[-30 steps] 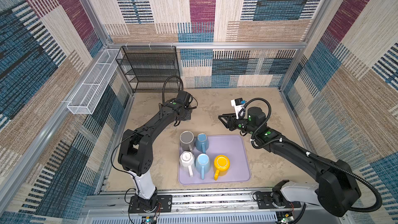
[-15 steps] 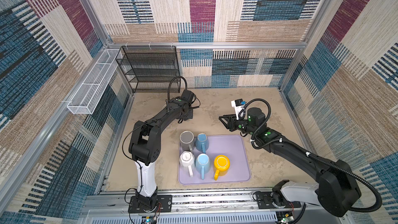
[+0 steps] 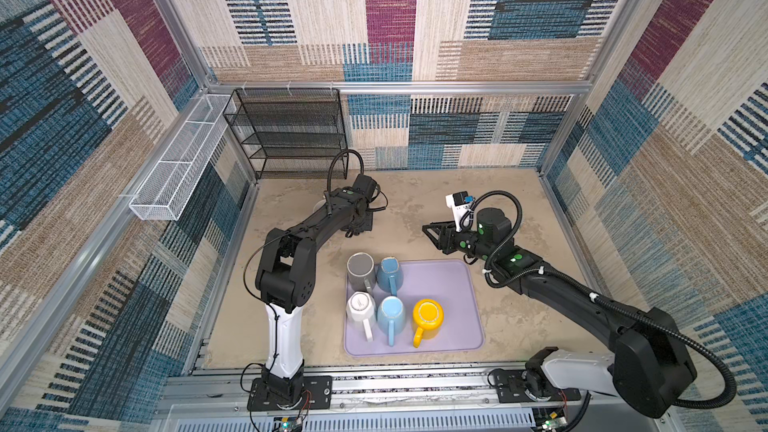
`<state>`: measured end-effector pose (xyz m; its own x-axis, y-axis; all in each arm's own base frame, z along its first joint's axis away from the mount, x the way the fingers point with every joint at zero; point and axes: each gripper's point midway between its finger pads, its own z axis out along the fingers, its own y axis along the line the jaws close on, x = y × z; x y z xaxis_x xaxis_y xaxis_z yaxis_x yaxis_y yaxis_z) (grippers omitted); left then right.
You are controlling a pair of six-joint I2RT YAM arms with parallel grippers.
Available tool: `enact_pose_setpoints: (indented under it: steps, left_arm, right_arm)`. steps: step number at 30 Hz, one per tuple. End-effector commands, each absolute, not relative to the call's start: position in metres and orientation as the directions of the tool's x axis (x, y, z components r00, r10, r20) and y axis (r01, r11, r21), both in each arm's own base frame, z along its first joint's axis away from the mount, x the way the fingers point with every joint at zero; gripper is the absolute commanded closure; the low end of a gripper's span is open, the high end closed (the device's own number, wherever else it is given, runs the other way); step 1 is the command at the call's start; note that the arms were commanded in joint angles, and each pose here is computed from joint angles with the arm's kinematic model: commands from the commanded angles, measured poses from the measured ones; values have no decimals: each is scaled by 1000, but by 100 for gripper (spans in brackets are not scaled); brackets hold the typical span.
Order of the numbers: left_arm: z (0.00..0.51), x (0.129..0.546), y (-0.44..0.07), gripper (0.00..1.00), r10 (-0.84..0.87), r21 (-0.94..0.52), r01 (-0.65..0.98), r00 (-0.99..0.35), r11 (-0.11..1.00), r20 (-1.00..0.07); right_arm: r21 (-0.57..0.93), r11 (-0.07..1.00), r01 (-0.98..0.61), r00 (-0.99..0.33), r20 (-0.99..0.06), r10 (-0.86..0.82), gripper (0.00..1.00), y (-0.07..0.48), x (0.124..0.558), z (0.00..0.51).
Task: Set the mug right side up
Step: 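Lower the upright black mug onto the table beside the lavender mug with the left gripper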
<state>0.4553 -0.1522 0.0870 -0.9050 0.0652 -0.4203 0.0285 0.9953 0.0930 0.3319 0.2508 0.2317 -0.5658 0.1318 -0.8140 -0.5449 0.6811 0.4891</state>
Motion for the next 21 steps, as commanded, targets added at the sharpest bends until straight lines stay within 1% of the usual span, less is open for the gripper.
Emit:
enact_pose_setpoints:
  steps: [1, 21]
  left_arm:
    - [94, 464, -148, 100, 73, 124, 18, -888, 992, -454]
    - [80, 464, -148, 100, 91, 148, 33, -911, 988, -403]
  right_arm:
    - [477, 685, -551, -551, -824, 130, 61, 250, 333, 233]
    - [477, 684, -551, -553, -823, 129, 60, 250, 332, 233]
